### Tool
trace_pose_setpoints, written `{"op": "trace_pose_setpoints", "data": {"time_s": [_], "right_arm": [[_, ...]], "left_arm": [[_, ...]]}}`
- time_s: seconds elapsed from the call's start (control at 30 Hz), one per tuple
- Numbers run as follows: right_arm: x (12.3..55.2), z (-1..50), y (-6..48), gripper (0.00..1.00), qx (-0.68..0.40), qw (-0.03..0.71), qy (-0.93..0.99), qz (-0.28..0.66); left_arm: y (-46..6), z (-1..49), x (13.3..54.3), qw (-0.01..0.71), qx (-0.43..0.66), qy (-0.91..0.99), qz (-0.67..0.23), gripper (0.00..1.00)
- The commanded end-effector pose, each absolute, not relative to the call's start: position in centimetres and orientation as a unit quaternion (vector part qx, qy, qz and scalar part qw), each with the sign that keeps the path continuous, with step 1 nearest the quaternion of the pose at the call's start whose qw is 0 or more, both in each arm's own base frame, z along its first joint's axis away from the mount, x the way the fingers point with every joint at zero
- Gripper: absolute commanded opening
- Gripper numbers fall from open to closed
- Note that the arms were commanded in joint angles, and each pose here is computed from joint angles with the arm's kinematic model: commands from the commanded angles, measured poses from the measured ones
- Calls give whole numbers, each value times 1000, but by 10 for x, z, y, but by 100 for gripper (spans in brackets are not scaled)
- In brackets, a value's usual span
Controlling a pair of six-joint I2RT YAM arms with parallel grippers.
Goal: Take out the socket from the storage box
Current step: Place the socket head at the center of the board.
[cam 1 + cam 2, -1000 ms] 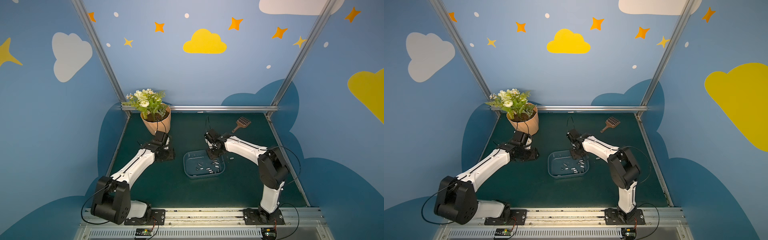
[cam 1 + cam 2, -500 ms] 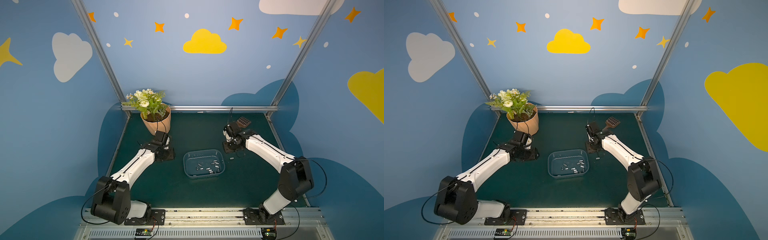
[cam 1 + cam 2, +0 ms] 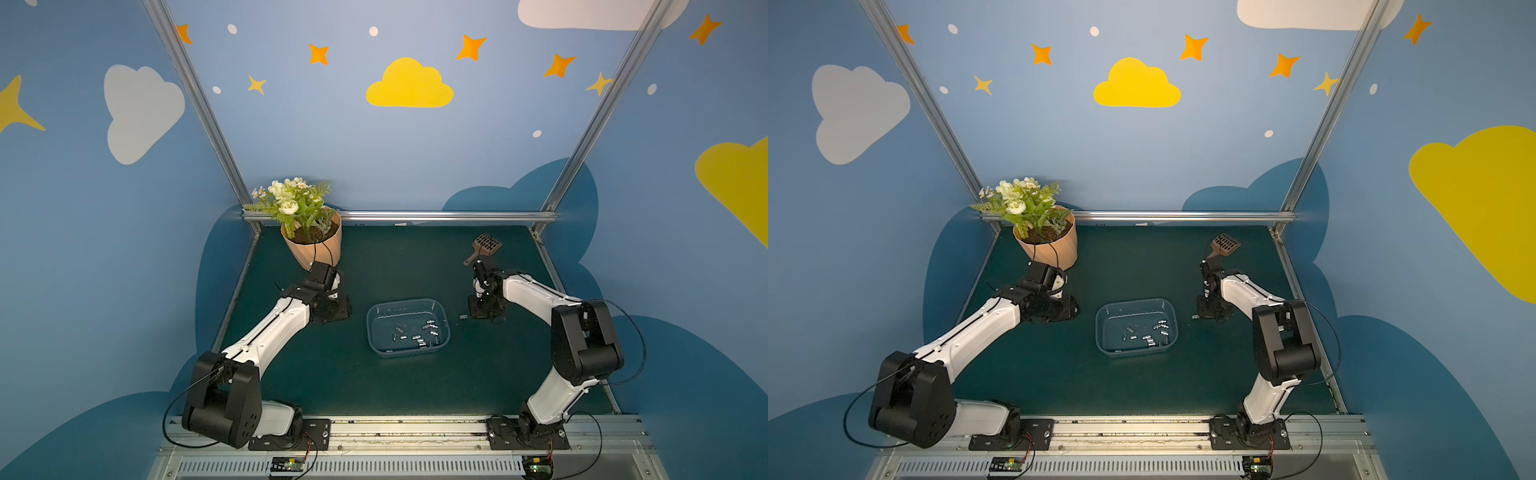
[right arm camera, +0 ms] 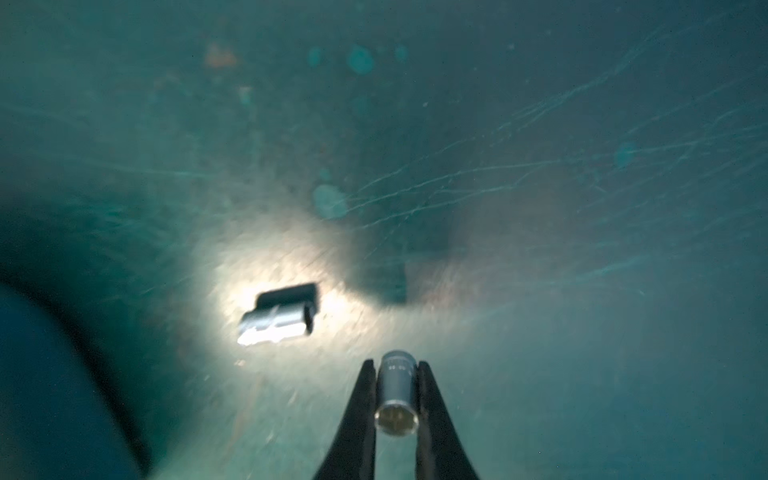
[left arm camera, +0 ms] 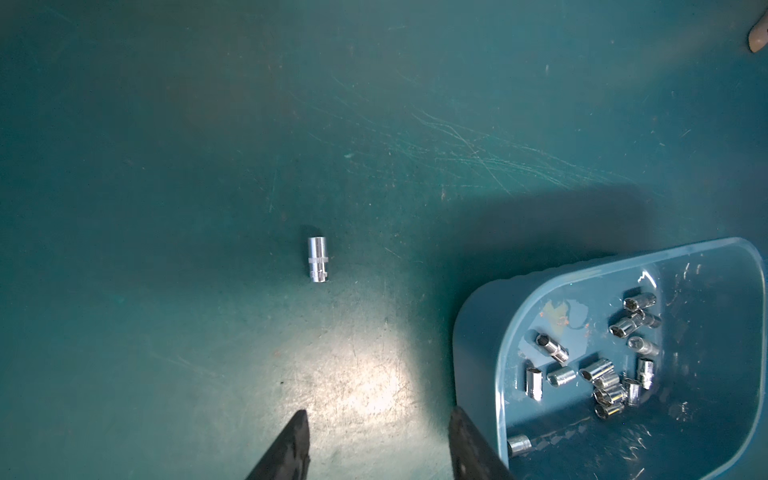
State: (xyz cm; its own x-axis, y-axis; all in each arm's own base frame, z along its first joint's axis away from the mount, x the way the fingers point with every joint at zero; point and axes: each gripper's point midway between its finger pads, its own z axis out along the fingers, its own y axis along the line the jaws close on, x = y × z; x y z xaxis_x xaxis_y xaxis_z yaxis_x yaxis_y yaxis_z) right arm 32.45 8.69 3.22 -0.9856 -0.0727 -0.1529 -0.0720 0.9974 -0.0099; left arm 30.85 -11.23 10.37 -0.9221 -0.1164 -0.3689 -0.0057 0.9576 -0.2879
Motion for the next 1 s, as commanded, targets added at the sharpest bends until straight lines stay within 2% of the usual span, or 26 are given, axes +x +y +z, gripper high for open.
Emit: {"op": "trace_pose_setpoints", "data": {"time_s": [0.0, 0.53, 0.97], "right_arm": [[335, 32, 91, 11, -23, 81, 996, 14], [330, 14, 91, 15, -16, 29, 999, 25], [333, 33, 89, 32, -14, 59, 998, 22]], "left_arm": [[-116, 106, 312, 195, -33, 969, -151, 55], [-117, 103, 312, 192, -32, 969, -154, 55], [-117, 105, 313, 195, -32, 968, -155, 55]]}}
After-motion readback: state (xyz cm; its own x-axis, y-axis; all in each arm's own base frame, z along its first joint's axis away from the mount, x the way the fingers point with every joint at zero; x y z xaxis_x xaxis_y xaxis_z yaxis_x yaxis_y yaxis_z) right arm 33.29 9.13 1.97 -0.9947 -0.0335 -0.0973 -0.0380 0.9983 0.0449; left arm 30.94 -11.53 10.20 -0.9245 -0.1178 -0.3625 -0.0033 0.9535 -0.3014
